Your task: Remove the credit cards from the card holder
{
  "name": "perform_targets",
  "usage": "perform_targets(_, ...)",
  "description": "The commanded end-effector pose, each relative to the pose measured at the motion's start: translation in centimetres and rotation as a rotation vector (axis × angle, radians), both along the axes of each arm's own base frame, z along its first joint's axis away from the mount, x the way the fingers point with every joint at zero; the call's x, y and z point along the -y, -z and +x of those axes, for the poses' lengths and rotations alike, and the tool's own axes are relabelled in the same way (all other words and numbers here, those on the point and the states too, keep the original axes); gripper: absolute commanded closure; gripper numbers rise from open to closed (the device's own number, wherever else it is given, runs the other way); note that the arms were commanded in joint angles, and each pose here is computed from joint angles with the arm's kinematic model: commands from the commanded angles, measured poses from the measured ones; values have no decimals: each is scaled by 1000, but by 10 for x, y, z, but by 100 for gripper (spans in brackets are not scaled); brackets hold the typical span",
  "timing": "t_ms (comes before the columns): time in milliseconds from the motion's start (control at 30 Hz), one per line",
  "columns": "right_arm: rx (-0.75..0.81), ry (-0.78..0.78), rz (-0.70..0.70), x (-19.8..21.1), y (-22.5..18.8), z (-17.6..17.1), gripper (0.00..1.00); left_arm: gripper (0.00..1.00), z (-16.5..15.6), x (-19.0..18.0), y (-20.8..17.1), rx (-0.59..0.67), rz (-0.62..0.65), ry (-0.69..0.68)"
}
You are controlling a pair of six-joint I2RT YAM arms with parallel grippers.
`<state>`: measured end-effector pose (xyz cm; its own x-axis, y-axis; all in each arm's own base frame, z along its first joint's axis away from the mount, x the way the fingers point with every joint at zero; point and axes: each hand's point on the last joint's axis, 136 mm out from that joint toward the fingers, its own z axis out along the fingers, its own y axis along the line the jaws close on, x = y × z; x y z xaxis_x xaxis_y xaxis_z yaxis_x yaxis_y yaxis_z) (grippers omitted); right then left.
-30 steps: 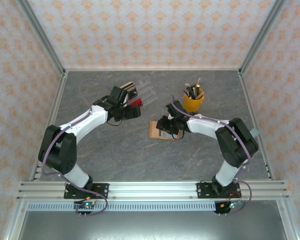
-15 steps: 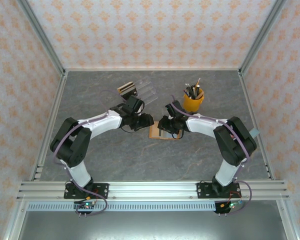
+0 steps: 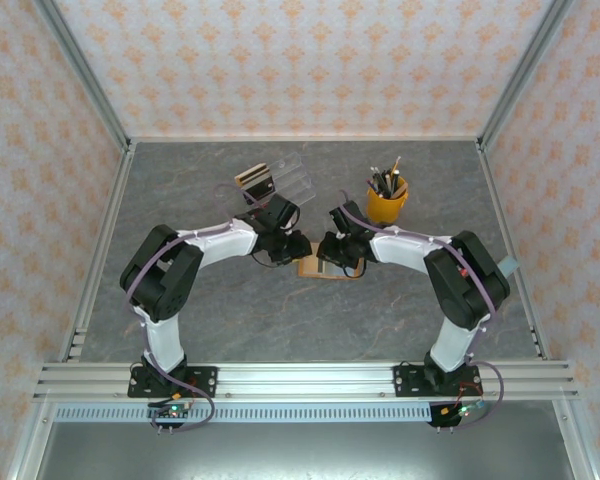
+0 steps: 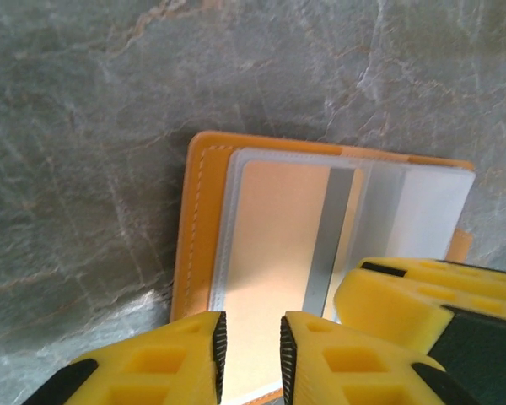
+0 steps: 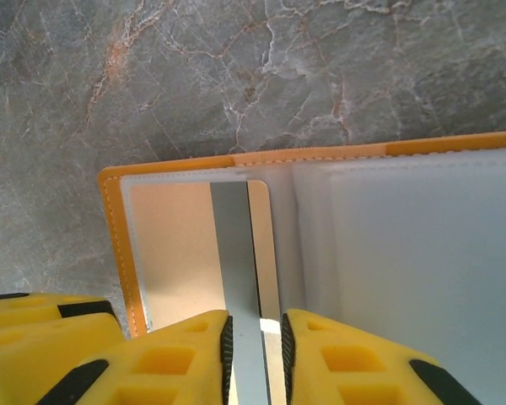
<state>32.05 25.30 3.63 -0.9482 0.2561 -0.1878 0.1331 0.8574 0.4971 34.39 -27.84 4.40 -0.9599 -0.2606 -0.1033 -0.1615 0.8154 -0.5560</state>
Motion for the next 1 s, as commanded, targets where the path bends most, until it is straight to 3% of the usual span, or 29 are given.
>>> perform_targets(0, 3, -1, -15, 0, 0, 5, 76, 76, 4, 6, -2, -2, 0, 22)
perform_targets(567, -7, -12, -10, 0, 5, 4, 75, 84, -11, -15, 45, -114, 134, -2)
perform_targets(967, 62, -32, 248, -19, -30, 8, 76, 88, -20, -29, 62, -137, 182, 9)
